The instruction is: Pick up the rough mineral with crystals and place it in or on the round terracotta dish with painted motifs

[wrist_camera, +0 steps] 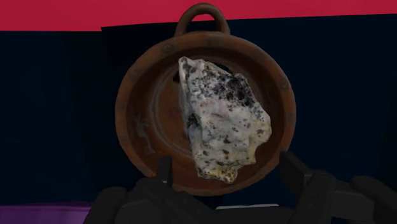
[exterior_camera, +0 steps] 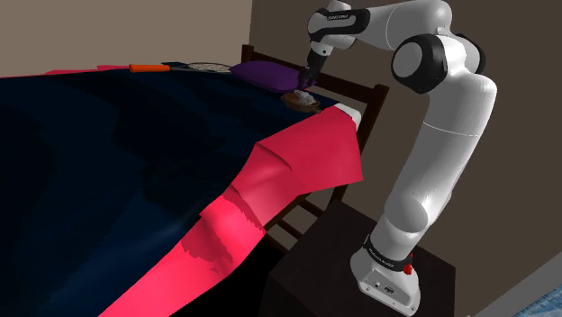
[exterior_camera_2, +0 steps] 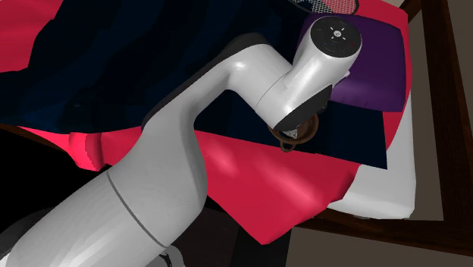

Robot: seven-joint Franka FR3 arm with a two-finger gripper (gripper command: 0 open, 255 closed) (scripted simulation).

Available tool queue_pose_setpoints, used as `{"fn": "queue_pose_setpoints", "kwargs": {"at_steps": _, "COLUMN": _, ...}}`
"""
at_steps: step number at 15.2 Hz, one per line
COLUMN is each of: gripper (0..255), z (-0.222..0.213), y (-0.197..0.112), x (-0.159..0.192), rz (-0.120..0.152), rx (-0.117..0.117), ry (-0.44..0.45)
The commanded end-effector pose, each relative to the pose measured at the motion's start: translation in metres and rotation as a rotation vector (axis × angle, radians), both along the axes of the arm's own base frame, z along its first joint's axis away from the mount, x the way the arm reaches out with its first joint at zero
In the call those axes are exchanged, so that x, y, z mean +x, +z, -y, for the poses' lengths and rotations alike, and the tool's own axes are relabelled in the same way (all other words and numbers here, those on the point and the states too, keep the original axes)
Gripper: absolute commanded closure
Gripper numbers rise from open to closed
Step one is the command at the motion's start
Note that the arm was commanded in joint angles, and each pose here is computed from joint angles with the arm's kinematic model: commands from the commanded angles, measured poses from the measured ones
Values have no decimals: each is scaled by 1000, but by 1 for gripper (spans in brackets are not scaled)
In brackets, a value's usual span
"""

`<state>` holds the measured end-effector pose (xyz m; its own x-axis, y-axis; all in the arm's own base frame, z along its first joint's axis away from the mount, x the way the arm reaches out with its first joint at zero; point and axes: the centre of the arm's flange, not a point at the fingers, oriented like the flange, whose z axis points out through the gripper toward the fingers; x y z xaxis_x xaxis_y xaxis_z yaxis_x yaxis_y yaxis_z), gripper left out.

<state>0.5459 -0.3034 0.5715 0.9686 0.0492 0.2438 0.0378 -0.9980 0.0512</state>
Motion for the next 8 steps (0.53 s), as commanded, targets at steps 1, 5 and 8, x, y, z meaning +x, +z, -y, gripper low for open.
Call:
{"fn": "queue_pose_setpoints", "kwargs": {"at_steps": 1, "gripper": 0, "z": 0, "y": 0, "x": 0, "rz": 0, "rx": 0, "ry": 0}}
{"fn": "queue_pose_setpoints", "kwargs": {"at_steps": 5, "gripper": 0, "z": -1, "y": 13, "x": -3, "rz": 0, "rx": 0, "ry": 0}}
{"fn": "queue_pose_setpoints", "kwargs": {"at_steps": 8, "gripper": 0, "z": -2, "y": 48, "x": -12, "rz": 0, "rx": 0, "ry": 0}}
